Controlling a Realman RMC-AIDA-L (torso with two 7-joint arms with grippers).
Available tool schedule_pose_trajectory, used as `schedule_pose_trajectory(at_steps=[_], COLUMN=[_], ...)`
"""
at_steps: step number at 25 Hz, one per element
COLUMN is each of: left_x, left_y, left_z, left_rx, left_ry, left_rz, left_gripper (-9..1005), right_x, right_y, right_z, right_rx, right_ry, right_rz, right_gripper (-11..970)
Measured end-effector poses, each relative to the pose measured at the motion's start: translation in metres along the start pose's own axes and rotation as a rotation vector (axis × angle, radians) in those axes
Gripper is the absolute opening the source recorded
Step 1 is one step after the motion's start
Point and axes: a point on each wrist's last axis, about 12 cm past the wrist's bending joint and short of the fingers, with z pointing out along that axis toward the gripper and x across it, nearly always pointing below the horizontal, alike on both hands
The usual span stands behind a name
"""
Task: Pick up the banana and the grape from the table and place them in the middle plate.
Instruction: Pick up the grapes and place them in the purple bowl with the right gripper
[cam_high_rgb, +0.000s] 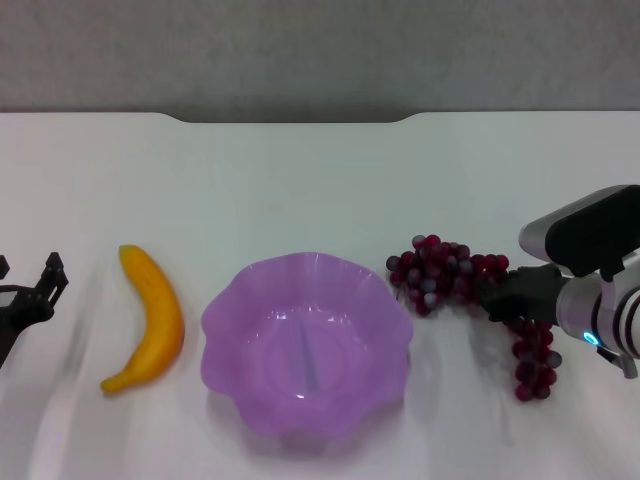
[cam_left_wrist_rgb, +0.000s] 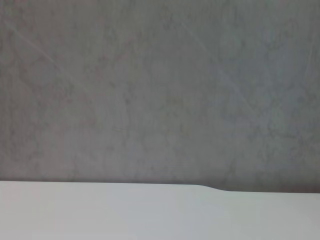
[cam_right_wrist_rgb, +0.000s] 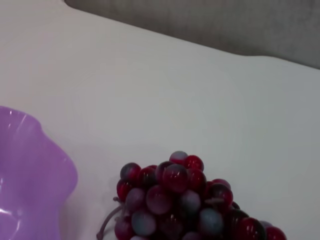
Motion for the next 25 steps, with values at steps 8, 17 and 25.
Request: schedule_pose_trajectory(at_steps=[8,17,25], left_x=[0.000,0.000,0.000], left_y=[0.000,0.001,0.002], left_z=[0.000,-0.001,-0.001], left_rx=[-0.001,-0.003,-0.004], left_ry=[0.000,0.001,0.003], left_rz=[0.001,0.002,0.002], left_gripper=[710,710,709], right_x=[0.000,-0.011,-0.039], right_y=[-0.001,0.002,0.013], right_z=[-0.008,-0.022,-0.044], right_rx=[0.031,0.045,0.032], right_ry=[-0.074,-0.166,-0.294], right_rz=[0.003,-0.035,-0.093], right_gripper=[269,268,261])
